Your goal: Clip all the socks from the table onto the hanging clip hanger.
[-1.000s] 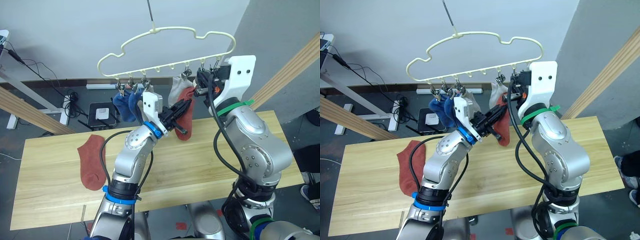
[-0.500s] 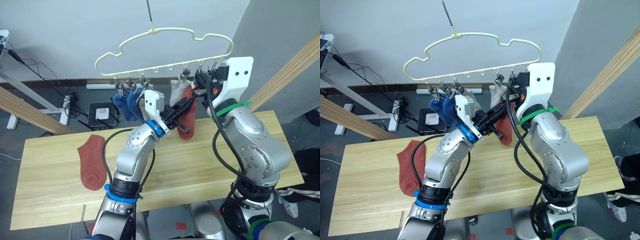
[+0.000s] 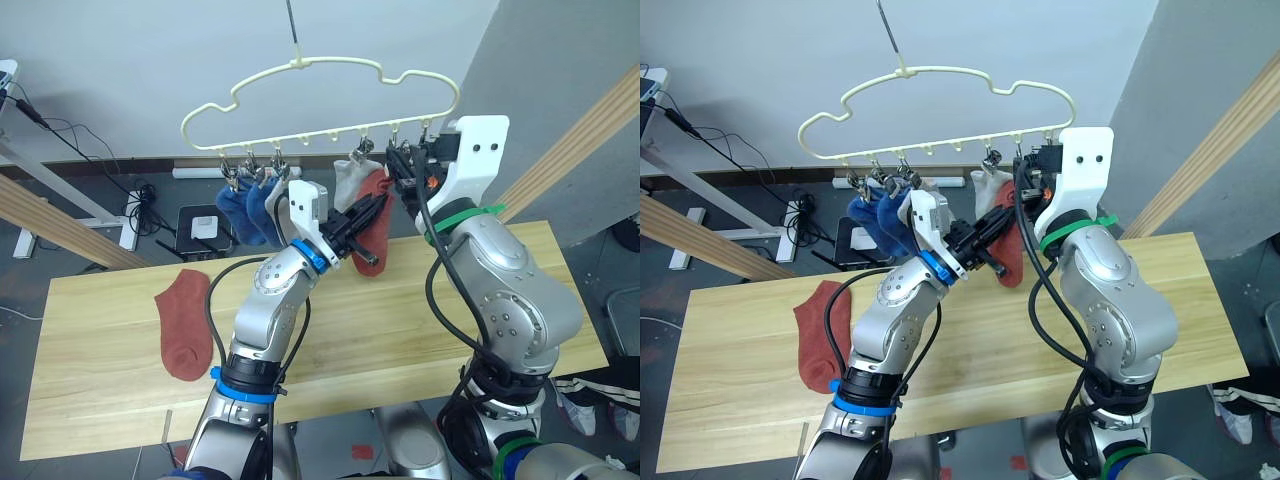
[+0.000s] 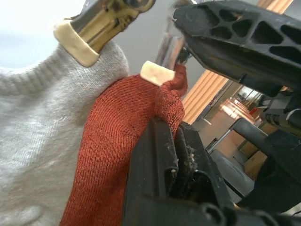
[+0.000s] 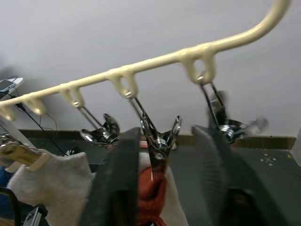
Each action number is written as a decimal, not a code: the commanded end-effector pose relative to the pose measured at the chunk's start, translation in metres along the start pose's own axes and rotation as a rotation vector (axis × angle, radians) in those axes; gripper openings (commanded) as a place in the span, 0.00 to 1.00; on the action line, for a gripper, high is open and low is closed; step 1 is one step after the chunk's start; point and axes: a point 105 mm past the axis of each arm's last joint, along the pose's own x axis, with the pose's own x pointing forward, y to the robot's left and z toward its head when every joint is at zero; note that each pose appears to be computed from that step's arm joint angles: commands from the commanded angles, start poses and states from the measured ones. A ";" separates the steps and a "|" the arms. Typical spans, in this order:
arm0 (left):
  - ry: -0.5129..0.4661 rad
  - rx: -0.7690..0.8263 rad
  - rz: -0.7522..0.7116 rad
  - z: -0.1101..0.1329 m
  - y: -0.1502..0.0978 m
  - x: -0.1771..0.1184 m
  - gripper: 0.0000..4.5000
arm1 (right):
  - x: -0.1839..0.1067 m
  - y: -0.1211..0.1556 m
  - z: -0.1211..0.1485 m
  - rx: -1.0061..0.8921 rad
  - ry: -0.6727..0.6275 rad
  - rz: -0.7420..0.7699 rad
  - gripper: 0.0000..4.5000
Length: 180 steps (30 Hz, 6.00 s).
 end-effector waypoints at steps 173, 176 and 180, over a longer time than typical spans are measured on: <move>0.205 0.288 -0.546 0.069 0.006 -0.061 0.68 | 0.010 0.000 0.012 0.025 -0.100 -0.121 0.52; 0.207 0.287 -0.547 0.068 0.006 -0.060 0.68 | 0.010 0.000 0.011 0.025 -0.099 -0.130 0.52; 0.207 0.285 -0.548 0.068 0.005 -0.060 0.68 | 0.007 -0.003 0.011 0.025 -0.100 -0.145 0.52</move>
